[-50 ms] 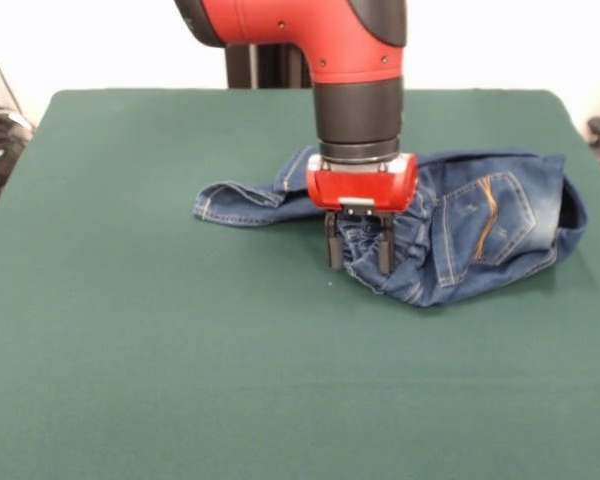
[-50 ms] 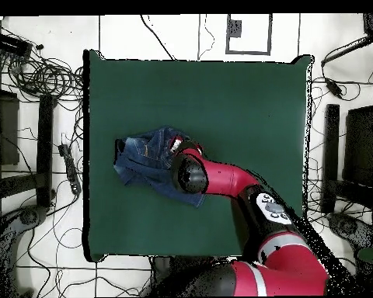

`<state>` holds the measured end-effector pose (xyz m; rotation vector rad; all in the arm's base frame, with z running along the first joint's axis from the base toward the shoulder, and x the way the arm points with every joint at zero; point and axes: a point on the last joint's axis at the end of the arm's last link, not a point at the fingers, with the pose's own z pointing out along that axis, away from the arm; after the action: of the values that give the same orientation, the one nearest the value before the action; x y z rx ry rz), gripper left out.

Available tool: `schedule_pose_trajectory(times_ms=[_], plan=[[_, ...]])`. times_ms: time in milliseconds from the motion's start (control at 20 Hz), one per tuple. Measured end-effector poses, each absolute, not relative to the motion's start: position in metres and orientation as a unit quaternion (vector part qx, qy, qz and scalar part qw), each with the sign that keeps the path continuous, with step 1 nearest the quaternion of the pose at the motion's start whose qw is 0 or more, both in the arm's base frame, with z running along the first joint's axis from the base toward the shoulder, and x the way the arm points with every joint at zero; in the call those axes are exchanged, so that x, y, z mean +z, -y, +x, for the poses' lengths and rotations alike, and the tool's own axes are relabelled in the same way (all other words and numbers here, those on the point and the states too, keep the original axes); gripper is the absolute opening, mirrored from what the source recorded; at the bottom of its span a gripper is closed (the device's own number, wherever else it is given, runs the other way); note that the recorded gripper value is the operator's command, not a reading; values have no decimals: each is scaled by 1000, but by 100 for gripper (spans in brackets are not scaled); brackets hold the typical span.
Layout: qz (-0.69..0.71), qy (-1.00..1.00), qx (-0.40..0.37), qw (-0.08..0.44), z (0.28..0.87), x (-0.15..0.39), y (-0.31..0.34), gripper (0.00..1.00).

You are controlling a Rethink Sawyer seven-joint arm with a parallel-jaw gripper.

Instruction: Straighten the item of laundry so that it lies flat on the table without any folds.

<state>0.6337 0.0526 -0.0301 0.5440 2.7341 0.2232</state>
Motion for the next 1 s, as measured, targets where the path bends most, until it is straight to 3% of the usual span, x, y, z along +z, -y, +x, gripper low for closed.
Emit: schedule_pose_trajectory(times_ms=[550,600,1000], plan=[[220,-962,89,138,638,-25,-53,100],[229,-962,90,122,638,-22,-54,0],[262,-957,98,72,640,-12,-56,0]])
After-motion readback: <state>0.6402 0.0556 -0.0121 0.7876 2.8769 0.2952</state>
